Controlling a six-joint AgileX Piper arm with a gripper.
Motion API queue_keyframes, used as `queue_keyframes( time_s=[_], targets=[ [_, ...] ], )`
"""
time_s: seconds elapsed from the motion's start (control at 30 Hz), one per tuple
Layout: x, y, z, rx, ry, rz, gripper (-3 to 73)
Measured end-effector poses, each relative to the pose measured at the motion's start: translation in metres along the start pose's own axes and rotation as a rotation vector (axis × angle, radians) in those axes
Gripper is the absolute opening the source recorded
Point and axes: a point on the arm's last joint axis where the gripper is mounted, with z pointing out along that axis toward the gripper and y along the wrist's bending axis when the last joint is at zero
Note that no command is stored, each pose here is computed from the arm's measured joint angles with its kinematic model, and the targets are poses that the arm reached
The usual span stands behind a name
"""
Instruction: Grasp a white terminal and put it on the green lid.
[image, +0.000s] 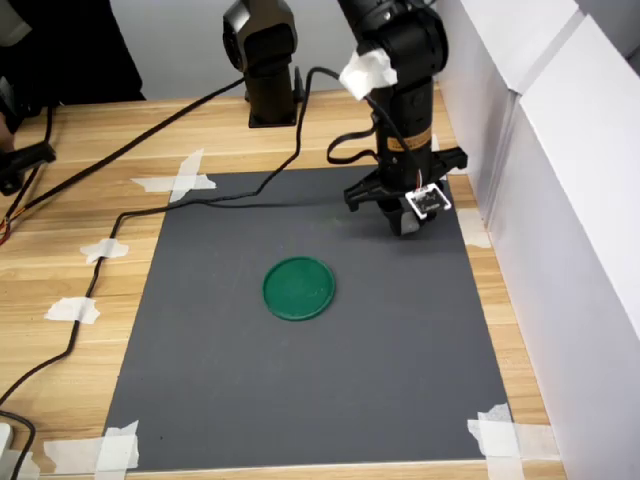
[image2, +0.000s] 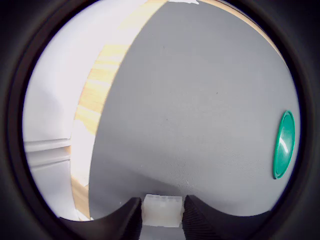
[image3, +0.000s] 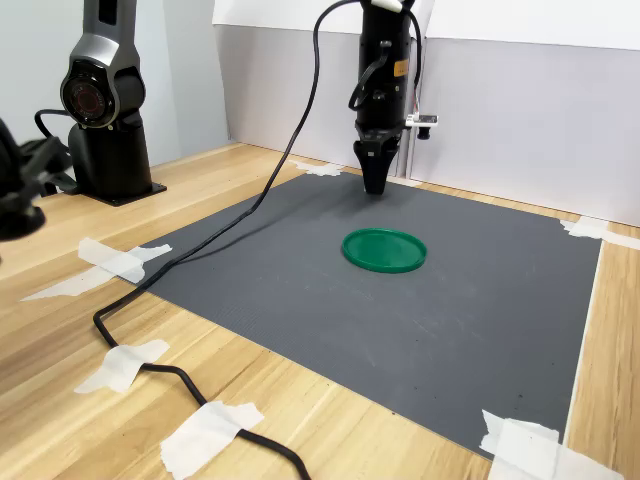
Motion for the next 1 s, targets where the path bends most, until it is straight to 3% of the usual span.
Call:
queue_keyframes(
  time_s=[0.2,0.37,0.53,1.0],
  targets=[
    [0.000,-0.053,-0.030,0.034,-0.026,0.026,30.9],
    [0.000,-0.101,-0.039,0.080,-0.038,0.021,30.9],
    [-0.004,-0.133,-0.040,0.117,-0.064,0.043,30.9],
    [-0.009,-0.147,-0.012,0.140,-0.012,-0.001,30.9]
  ],
)
